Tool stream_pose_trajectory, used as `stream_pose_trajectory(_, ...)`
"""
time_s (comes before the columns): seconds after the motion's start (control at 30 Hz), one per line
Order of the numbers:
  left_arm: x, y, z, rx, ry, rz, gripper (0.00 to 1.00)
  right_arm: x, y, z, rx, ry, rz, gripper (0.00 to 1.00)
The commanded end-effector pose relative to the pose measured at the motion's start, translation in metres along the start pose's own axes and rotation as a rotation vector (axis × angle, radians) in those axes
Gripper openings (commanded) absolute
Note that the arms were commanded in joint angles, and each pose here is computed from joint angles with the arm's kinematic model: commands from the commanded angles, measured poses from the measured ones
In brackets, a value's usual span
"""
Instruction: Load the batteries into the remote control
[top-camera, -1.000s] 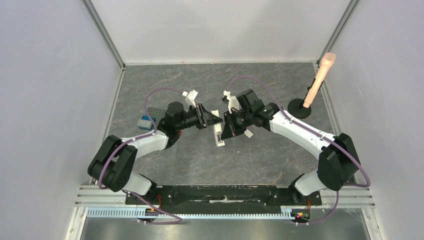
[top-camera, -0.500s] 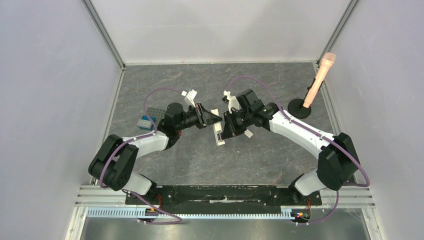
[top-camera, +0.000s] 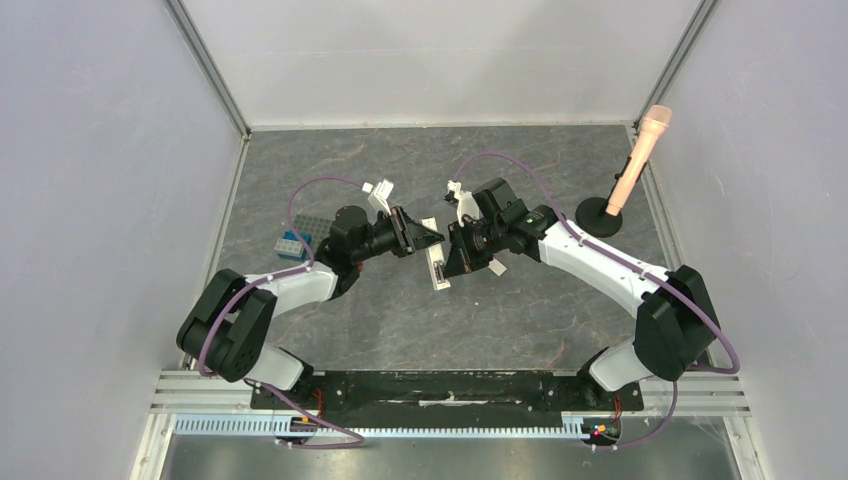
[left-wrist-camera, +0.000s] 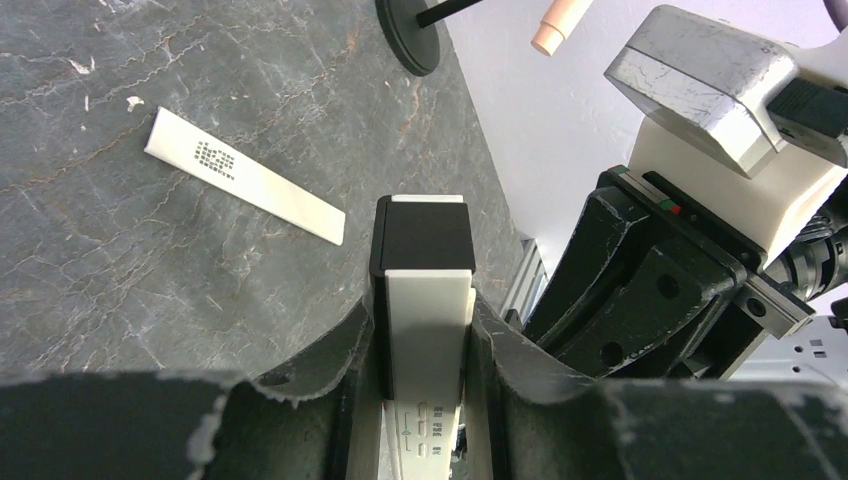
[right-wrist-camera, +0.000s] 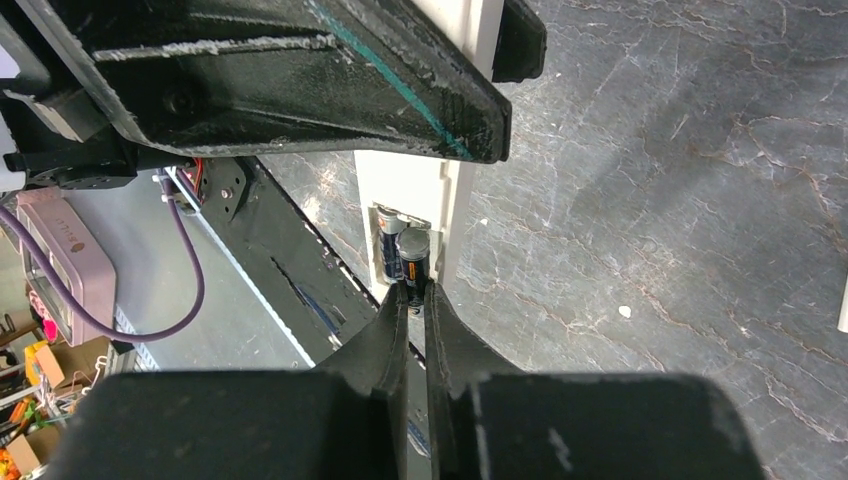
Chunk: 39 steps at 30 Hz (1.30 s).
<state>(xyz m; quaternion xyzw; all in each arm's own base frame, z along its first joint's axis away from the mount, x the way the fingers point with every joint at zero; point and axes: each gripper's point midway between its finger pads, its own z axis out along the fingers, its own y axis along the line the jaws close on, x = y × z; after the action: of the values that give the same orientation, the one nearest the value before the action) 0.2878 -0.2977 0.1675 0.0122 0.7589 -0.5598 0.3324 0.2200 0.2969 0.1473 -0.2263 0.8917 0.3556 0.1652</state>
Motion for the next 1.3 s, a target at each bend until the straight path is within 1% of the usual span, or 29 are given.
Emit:
stream_pose_trajectory(0.0,-0.016,-0.014,0.000,0.034,-0.063,0.092,0.02,-0.007,0.015,-0.004,-0.042,0.000,-0.002,0.02)
stream_pose_trajectory(0.17,-0.017,-0.013,-0.002,0.027,-0.069,0.133,0.02,-0.003,0.017,-0.003,-0.066,0.021,0.020,0.01)
stream_pose_trajectory(0.43,-0.016,-0.013,-0.002,0.031,-0.066,0.149,0.02,0.001,0.007,0.001,-0.036,0.041,0.042,0.00)
stream_pose_trajectory(0.63,-0.011,-0.013,-0.003,0.040,-0.046,0.143,0.02,-0.008,0.001,0.001,-0.001,0.010,0.058,0.00)
stream_pose_trajectory(0.8,-0.007,-0.014,-0.002,0.051,-0.025,0.132,0.02,-0.016,0.000,0.003,0.002,0.004,0.060,0.00)
stream_pose_trajectory(1.1,-0.007,-0.022,0.000,0.083,-0.028,0.090,0.02,-0.020,-0.003,0.011,0.008,0.009,0.061,0.00)
stream_pose_trajectory(1.27,-0.010,-0.025,0.002,0.084,-0.034,0.031,0.02,-0.029,-0.007,0.011,0.039,-0.023,0.063,0.04)
